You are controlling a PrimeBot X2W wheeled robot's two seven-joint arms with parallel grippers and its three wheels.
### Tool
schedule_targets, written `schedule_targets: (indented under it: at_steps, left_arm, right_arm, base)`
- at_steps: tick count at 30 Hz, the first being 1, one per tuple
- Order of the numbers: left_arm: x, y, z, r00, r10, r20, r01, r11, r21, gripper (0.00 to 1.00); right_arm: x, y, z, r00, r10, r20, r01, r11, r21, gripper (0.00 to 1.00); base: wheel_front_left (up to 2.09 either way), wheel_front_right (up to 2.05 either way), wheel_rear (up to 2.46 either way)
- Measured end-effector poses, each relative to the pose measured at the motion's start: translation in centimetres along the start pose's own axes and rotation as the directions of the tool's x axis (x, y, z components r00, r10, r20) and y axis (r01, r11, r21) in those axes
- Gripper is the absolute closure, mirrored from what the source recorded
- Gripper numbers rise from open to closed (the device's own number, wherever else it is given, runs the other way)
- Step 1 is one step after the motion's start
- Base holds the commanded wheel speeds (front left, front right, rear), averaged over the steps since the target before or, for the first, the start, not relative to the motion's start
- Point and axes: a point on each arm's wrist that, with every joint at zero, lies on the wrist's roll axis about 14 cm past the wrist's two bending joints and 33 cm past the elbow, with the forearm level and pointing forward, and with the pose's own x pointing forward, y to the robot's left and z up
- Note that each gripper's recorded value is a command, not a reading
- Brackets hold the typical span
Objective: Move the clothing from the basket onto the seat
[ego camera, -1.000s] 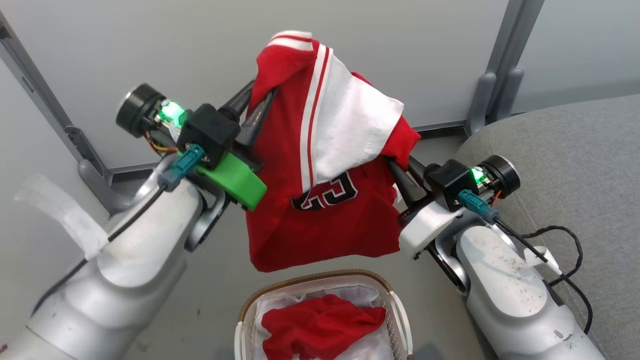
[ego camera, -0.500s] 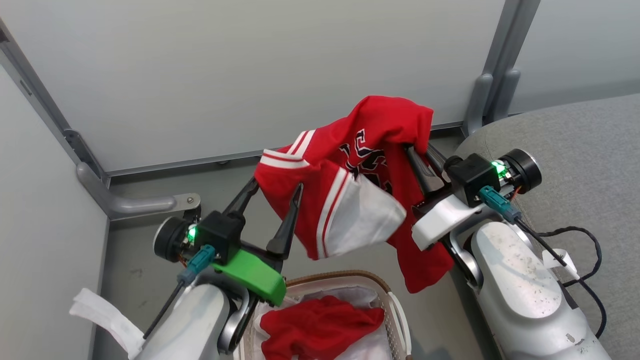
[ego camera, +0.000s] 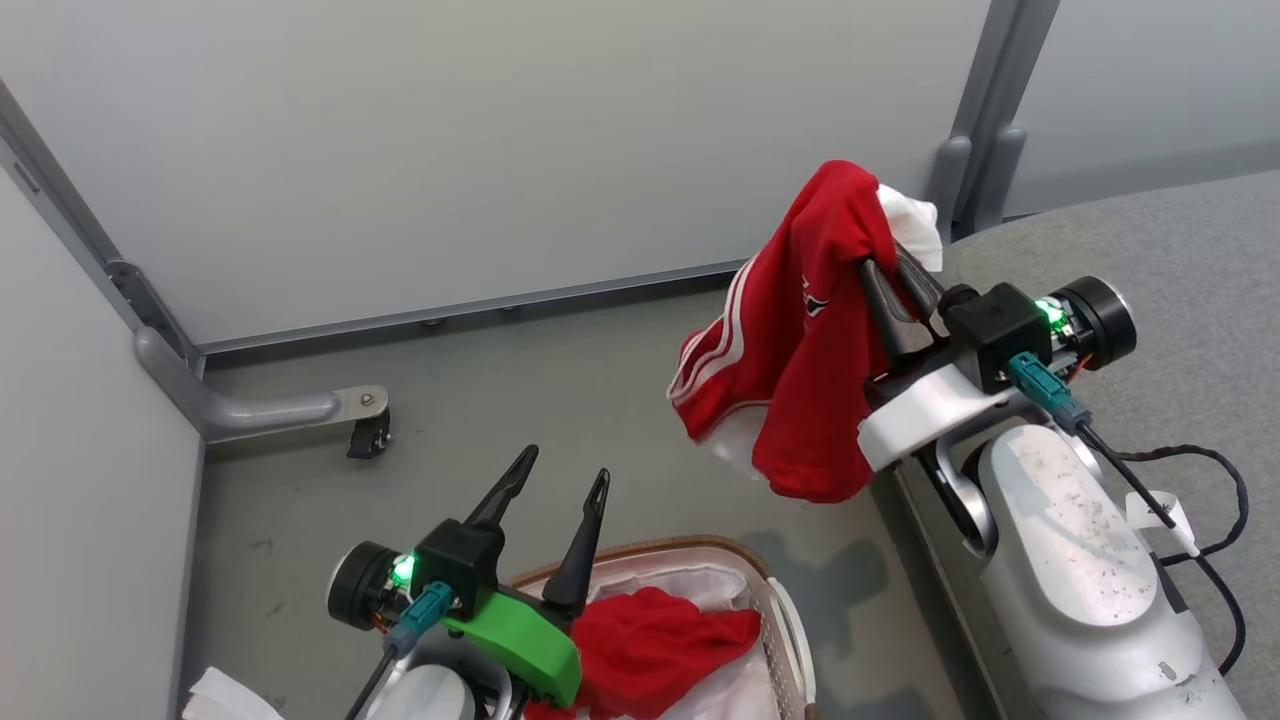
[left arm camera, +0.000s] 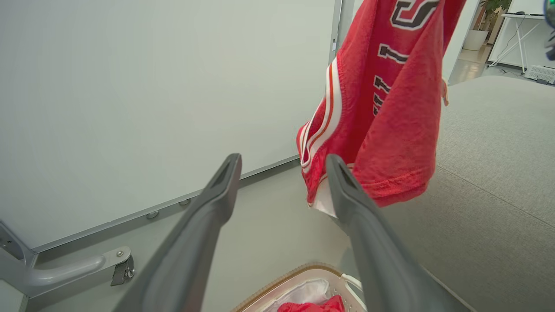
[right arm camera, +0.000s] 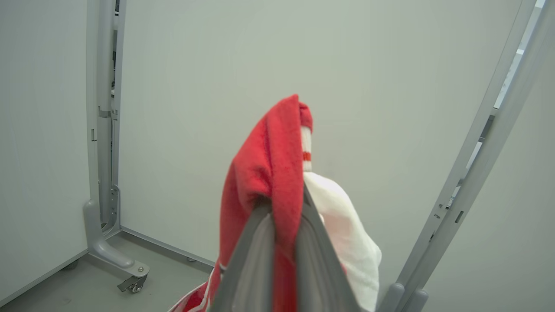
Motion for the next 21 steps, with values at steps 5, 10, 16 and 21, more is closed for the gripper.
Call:
schedule_targets:
  at_steps: [5, 10, 16, 21]
  left_arm:
    - [0.0, -0.3, -0.1, 1.000, 0.001, 0.004, -0.001, 1.000, -0.003, 0.00]
    - [0.1, -1.0, -0.6, 1.000, -0.017, -0.008, 0.017, 1.000, -0.012, 0.00]
    - [1.4, -3.2, -1.0, 0.996, -0.090, -0.013, 0.090, 0.996, -0.013, 0.00]
    - [3.3, -5.7, -1.2, 0.983, -0.184, -0.011, 0.183, 0.983, -0.017, 0.00]
  right_arm:
    - [-0.3, -0.7, -0.3, 1.000, -0.019, -0.010, 0.019, 1.000, -0.015, 1.00]
    - [-0.7, -1.4, -0.7, 0.999, -0.036, -0.024, 0.036, 0.999, -0.026, 1.00]
    - [-1.4, -3.4, -0.3, 0.997, -0.079, -0.022, 0.078, 0.995, -0.060, 1.00]
    - [-2.6, -6.0, -0.1, 0.990, -0.142, -0.027, 0.138, 0.985, -0.107, 1.00]
  base:
    - [0.00, 0.00, 0.00]
    - [0.00, 0.00, 0.00]
    - [0.00, 0.00, 0.00]
    - [0.00, 0.00, 0.00]
